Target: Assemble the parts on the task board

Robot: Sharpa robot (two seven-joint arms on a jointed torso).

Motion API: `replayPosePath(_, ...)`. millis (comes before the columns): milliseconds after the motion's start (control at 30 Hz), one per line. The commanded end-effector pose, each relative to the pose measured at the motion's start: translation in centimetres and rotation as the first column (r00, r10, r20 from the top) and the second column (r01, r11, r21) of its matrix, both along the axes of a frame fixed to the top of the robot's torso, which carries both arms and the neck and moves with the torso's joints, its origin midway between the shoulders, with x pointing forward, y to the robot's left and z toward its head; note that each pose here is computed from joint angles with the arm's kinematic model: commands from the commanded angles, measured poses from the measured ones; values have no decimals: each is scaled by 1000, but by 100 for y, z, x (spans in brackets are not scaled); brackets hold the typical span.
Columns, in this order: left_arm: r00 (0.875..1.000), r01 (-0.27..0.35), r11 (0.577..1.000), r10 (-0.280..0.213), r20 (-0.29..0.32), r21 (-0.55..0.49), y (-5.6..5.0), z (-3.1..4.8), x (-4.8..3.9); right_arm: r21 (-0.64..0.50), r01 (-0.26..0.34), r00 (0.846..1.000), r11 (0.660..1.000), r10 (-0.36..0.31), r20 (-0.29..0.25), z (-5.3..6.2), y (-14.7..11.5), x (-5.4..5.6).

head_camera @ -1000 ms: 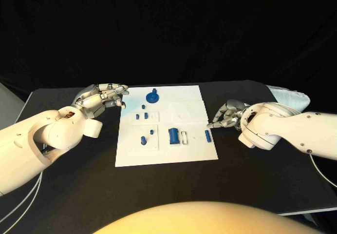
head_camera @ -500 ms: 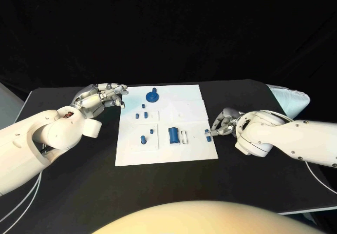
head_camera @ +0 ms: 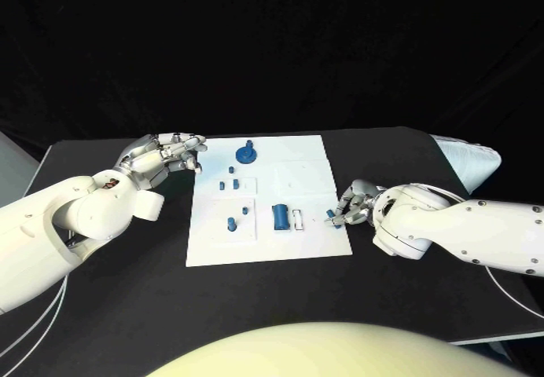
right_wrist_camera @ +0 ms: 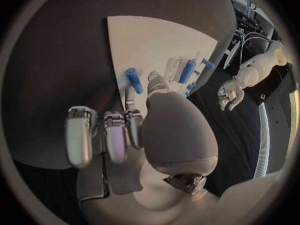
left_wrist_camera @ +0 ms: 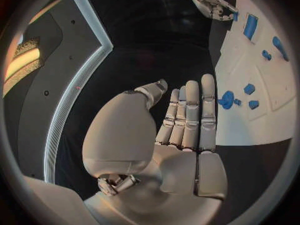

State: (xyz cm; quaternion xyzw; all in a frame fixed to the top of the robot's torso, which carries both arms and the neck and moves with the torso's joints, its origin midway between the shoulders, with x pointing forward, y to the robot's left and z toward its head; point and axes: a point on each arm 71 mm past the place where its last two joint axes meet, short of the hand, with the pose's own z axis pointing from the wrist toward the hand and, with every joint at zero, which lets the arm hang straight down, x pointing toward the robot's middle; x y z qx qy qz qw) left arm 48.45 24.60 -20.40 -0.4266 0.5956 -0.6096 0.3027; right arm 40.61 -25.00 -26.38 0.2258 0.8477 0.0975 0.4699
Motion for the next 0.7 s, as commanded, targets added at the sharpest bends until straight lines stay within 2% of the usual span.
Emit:
replayPosePath(33,1000,17,1000,-17,6,-8,-20,5,-7,-28,-3,1000,1000,4,16,-2,-5,10)
replayPosePath(333,1000,18,1000,-18,6,-8,-19,3,-9,-45,-10,1000,999,10,5,-47,-9,39)
replayPosePath(700,1000,16,1000,-16,4,-6,-7,-3,-13,-76,-64,998,995,64,-7,-102,78,16)
